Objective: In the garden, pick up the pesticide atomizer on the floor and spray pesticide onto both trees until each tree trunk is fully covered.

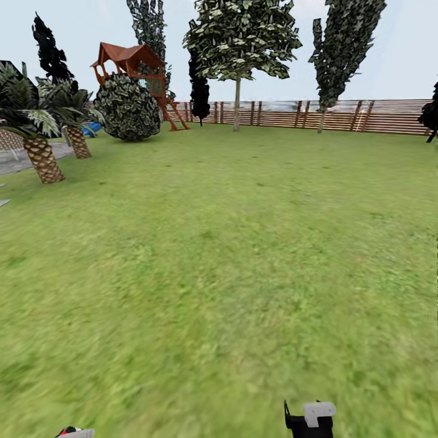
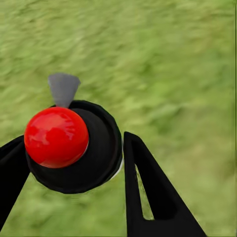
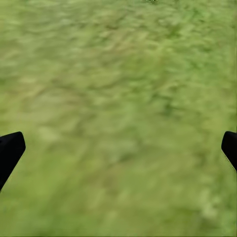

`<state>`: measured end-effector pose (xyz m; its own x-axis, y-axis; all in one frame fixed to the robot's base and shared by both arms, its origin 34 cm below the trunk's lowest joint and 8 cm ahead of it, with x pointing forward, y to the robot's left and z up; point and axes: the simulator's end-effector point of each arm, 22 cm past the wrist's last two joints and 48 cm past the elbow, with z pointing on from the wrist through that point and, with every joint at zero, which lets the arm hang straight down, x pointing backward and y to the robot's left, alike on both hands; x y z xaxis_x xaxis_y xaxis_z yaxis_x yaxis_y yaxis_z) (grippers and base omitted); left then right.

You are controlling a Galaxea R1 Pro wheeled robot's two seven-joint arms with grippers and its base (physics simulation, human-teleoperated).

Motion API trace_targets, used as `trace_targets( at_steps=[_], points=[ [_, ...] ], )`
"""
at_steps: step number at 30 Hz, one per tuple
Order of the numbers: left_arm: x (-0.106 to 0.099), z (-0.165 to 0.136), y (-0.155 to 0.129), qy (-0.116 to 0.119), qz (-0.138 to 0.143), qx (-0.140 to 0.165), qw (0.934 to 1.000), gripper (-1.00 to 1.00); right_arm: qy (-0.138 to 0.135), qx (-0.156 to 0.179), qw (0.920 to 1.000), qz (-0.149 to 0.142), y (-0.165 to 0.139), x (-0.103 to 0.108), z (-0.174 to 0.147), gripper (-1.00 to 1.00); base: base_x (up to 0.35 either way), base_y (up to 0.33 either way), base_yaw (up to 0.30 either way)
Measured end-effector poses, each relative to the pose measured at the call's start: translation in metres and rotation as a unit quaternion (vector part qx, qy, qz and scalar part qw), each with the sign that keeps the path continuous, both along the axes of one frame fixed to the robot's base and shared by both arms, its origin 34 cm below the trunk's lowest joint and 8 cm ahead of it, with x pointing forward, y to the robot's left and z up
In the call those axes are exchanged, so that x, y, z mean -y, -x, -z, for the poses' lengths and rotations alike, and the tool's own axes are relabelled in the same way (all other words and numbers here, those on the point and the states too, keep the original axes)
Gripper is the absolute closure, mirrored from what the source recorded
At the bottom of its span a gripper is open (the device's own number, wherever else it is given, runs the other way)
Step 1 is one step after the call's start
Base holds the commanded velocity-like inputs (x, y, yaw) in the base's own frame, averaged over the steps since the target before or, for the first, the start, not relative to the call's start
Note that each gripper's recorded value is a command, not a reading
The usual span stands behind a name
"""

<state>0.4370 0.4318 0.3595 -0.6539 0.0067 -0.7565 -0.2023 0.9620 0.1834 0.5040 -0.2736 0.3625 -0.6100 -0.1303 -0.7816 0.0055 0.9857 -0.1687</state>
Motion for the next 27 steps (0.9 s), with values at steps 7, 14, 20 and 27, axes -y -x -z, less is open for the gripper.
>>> trace_targets(
  at_steps=[7, 14, 20, 27],
  points=[
    [-0.0003, -0.0001, 0.0001, 0.0, 0.0, 0.0, 1.0, 1.0, 0.0, 0.0, 1.0, 0.001, -0.0001, 0.0001, -0.0001, -1.0, 0.34, 0.0, -0.116],
    [-0.0002, 0.0, 0.0001, 0.0, 0.0, 0.0, 1.0, 1.0, 0.0, -0.003, 1.0, 0.0, 0.0021, -0.0006, 0.0015, -1.0, 0.34, 0.0, -0.001],
    [0.0002, -0.0004, -0.0004, 0.0, 0.001, 0.001, 1.0, 1.0, 0.0, -0.008, 1.0, 0.0, 0.0059, 0.0004, 0.0038, -1.0, 0.34, 0.0, 0.0],
    [0.0004, -0.0007, -0.0007, 0.0, 0.001, 0.002, 1.0, 1.0, 0.0, -0.009, 1.0, 0.001, 0.0071, 0.0006, 0.0043, -1.0, 0.34, 0.0, 0.0]
  ],
)
